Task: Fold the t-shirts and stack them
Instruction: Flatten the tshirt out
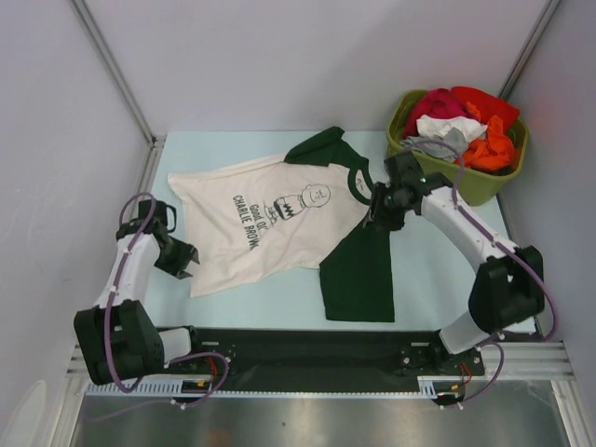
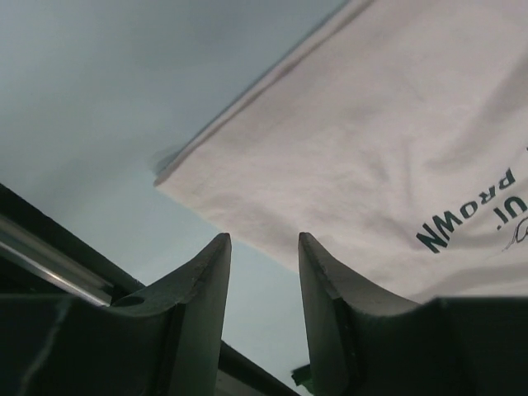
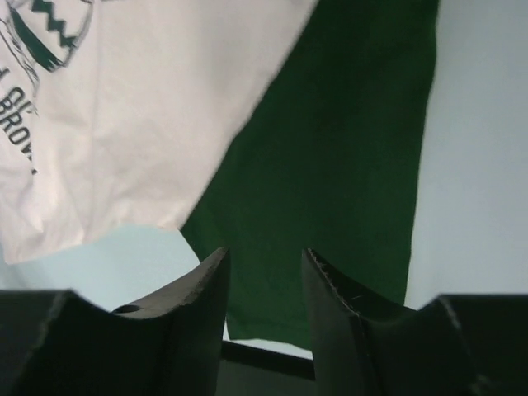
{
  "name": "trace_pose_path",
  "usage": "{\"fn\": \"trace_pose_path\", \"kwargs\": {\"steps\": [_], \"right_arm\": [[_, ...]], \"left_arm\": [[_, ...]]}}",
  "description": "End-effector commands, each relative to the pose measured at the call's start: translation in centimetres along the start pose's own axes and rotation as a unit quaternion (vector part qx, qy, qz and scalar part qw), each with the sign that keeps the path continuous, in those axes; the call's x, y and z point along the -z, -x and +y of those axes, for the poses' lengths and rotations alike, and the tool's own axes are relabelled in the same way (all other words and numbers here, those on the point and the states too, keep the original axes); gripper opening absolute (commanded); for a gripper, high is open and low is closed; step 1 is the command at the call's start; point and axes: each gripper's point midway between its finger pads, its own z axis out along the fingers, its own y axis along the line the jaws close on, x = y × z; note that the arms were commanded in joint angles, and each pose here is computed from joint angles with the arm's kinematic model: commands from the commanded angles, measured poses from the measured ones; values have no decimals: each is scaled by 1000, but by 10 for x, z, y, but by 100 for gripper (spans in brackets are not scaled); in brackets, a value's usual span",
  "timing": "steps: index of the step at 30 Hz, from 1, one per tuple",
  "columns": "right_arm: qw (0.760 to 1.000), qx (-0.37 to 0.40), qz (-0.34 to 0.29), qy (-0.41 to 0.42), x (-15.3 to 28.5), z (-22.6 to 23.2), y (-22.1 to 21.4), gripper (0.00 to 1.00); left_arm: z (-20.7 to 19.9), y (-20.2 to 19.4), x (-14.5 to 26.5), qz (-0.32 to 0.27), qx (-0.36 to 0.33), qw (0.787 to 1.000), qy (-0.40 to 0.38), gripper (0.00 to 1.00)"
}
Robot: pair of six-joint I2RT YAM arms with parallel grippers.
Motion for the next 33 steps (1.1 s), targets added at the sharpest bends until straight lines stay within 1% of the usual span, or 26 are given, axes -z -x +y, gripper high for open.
{"fn": "trace_pose_path", "kwargs": {"steps": [1,2,4,5,9,15,20,28,33], "right_arm": [[999,-22,41,28,19,-7,-42,45],[997,-29,63,20,13,-17,-63,45],[997,-35,65,21,15,-24,-75,45],[996,-42,77,18,12,-30,-85,45],[995,-46,83,24,12,-33,-92,46],[994,-50,96,32,10,-37,-105,47],[993,-54,99,32,11,-44,-111,48],[992,-75,97,27,13,-57,-109,49],[990,-85,109,-1,10,-71,-117,52]], "left_arm": [[16,-7,1,25,73,997,2,44],[26,-9,-1,32,79,996,23,44],[32,-14,-6,44,81,995,40,45],[33,-16,-9,51,88,994,43,45],[42,-30,-22,86,119,987,61,45],[56,-18,-28,69,138,985,83,48],[55,-12,-34,64,148,984,80,48],[66,-25,-46,77,156,980,94,45],[72,-27,-53,82,153,979,109,45]]}}
